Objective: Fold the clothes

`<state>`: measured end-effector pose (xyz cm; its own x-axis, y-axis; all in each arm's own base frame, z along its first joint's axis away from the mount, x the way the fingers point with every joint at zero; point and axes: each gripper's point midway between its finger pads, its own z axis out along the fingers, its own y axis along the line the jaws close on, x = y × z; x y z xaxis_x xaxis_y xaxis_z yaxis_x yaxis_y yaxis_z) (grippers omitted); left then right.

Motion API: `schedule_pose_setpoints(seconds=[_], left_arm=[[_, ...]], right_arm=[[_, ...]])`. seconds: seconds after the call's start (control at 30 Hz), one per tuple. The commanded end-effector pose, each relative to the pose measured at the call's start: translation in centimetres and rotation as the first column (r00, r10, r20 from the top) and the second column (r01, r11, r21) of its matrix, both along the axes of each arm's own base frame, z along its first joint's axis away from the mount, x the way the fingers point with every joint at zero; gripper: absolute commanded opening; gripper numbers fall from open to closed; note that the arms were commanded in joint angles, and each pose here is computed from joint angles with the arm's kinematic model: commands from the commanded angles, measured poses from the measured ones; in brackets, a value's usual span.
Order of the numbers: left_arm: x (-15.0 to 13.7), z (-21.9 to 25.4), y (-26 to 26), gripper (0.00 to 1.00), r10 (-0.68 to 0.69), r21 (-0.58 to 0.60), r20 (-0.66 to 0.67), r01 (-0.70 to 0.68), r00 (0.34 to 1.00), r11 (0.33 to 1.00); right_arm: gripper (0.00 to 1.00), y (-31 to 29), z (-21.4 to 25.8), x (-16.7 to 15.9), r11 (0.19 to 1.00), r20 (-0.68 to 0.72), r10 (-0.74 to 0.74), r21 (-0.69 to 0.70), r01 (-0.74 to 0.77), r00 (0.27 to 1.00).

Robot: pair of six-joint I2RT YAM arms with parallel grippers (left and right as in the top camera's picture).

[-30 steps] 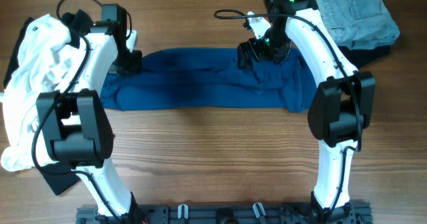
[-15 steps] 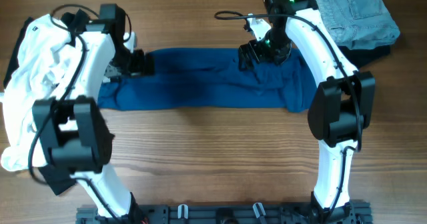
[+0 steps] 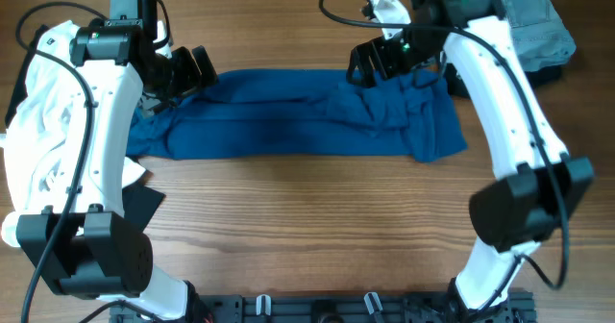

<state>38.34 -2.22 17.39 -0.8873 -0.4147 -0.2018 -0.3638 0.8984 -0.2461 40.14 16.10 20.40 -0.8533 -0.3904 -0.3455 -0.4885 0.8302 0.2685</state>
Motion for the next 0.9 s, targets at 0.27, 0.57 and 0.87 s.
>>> schedule_pose_setpoints(seconds=[0.27,0.57,0.87], left_arm=[[0.0,-3.3,1.6,1.00,0.111,-0.031,-0.031,-0.112,0.993,0.993],[0.6,-5.7,4.9,1.00,0.194,-0.039,0.004,-0.193,0.981,0.980],[-1.6,-10.3,10.6,1.00,0.191,0.009,0.006,-0.191,0.982,0.982]], right_arm=[[1.00,-0.2,1.7,-0.7,0.999,0.000,-0.028,0.025,0.028,1.000],[1.00,-0.3,1.6,-0.5,0.999,0.005,-0.038,0.019,0.038,0.999],[1.00,-0.3,1.6,-0.5,0.997,-0.014,-0.078,0.027,0.078,0.997]])
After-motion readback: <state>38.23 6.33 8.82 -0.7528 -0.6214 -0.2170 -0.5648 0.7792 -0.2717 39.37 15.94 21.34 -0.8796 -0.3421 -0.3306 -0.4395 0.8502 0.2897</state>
